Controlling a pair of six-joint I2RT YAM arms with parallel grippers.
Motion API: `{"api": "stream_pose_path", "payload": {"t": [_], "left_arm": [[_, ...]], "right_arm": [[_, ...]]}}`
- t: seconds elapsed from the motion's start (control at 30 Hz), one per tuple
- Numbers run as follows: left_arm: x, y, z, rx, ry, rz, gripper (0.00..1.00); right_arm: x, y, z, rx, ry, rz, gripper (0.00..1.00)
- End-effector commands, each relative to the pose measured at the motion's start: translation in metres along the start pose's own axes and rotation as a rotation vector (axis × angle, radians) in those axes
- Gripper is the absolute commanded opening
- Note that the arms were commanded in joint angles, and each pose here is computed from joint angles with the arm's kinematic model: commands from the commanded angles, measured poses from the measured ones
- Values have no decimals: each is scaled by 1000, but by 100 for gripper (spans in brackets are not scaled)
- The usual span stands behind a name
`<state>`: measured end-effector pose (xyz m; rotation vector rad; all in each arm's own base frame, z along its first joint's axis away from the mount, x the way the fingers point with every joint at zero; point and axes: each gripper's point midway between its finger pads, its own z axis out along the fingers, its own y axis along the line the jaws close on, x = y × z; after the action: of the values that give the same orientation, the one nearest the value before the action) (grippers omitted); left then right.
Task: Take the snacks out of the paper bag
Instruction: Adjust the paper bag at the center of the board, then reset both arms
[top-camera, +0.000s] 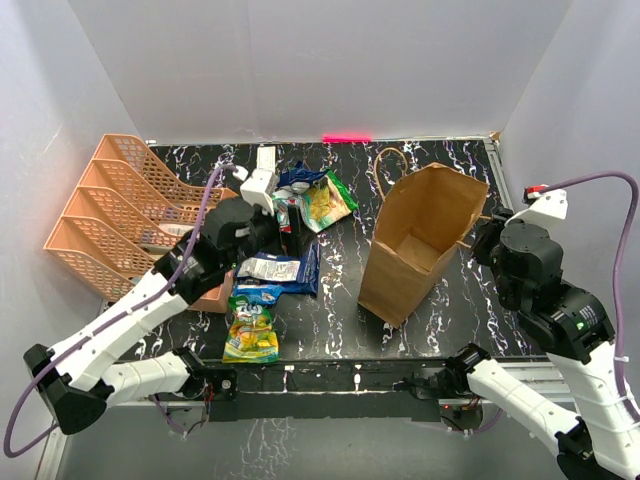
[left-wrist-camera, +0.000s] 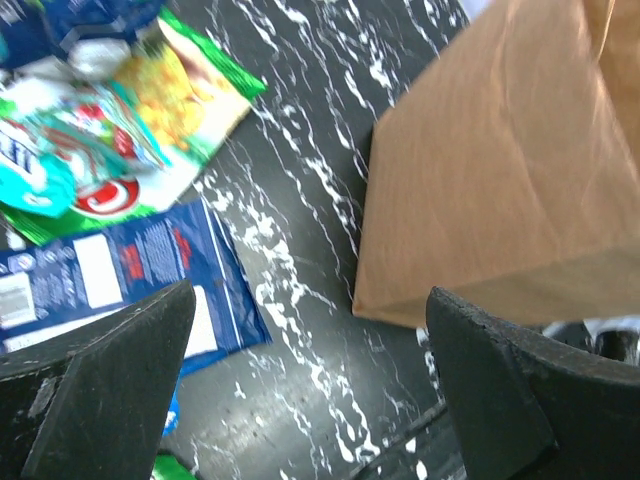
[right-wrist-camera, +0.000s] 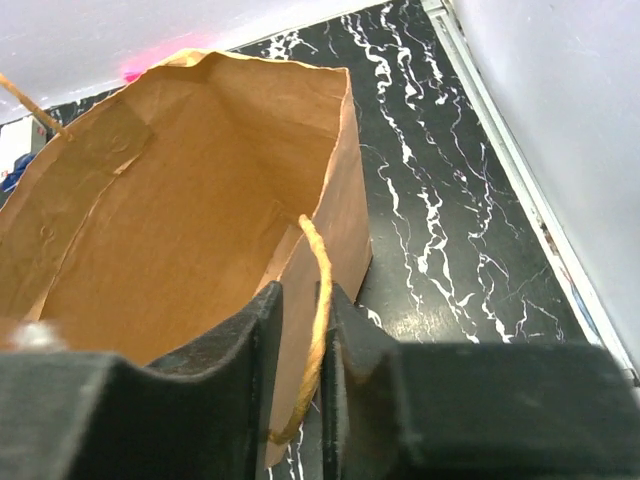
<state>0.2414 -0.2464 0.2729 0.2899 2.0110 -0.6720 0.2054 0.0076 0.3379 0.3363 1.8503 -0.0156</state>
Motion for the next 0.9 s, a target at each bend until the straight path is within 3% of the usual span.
{"api": "stream_pose_path", "payload": {"t": [0.0, 0.2, 0.33, 0.43, 0.6, 0.87], "left_arm": [[-53, 11, -5, -12, -81, 19, 98], [-135, 21, -33, -35, -248, 44, 99], [-190, 9, -78, -48, -382, 132, 98], [-222, 0, -120, -50, -493, 189, 98], [-251, -6, -176, -73, -600, 240, 98], [-266, 6, -239, -165, -740, 223, 98]], "right_arm": [[-39, 16, -16, -102, -91, 90, 30], [-67, 13, -36, -144, -149, 120, 66], [-94, 24, -56, -255, -210, 82, 88], [-120, 28, -78, -331, -267, 97, 98], [-156, 34, -115, -458, -365, 58, 98], [-188, 47, -141, -572, -461, 75, 98]]}}
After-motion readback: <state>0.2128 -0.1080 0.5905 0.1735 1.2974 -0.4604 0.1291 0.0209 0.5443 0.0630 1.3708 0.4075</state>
